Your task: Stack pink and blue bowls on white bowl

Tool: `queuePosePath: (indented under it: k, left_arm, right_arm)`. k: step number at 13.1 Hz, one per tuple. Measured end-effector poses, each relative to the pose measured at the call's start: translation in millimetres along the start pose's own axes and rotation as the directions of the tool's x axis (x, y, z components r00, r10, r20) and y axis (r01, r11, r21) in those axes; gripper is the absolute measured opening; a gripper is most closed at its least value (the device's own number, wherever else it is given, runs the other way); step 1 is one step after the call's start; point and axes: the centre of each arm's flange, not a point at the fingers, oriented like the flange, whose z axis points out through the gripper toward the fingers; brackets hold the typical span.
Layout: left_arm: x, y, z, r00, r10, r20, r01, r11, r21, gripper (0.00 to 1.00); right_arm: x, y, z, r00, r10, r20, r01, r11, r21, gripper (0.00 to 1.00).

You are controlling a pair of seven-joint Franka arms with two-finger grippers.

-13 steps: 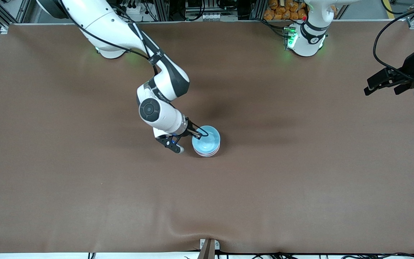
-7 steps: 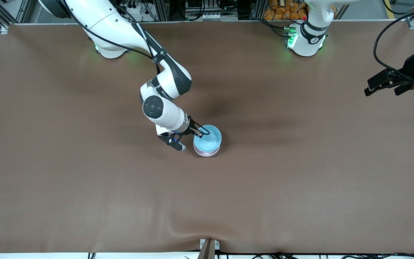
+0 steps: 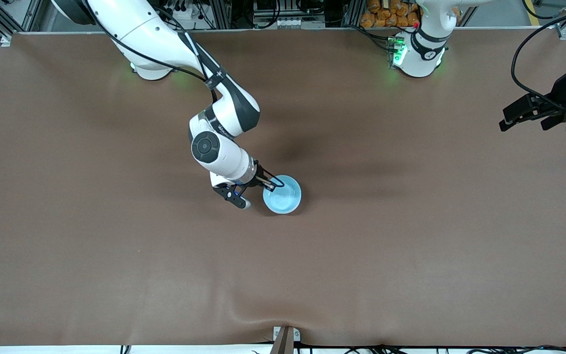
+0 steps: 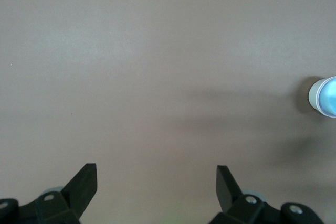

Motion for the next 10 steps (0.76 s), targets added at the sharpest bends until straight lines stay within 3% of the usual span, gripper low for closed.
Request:
queuePosePath:
  k: [4, 7, 10]
  left_arm:
    - [0.1, 3.1, 1.1, 1.000, 0.006, 0.002, -0.006, 1.000, 0.000, 1.00]
    - [0.8, 4.4, 2.5, 1.000, 0.008, 0.005, -0.008, 1.000, 0.000, 1.00]
    - [0.9, 5.6, -0.4, 1.000, 0.010, -0.001, -0.010, 1.000, 0.000, 1.00]
  right_arm:
    - [7.4, -2.3, -10.7, 1.000, 0.006, -0.014, -0.005, 1.000, 0.016, 0.65]
    - [38.3, 1.8, -64.5, 0.999, -0.032, -0.044, 0.033, 0.999, 0.025, 0.96]
    - [107.6, 51.8, -161.2, 0.984, -0.175, -0.015, 0.174, 0.984, -0.033, 1.00]
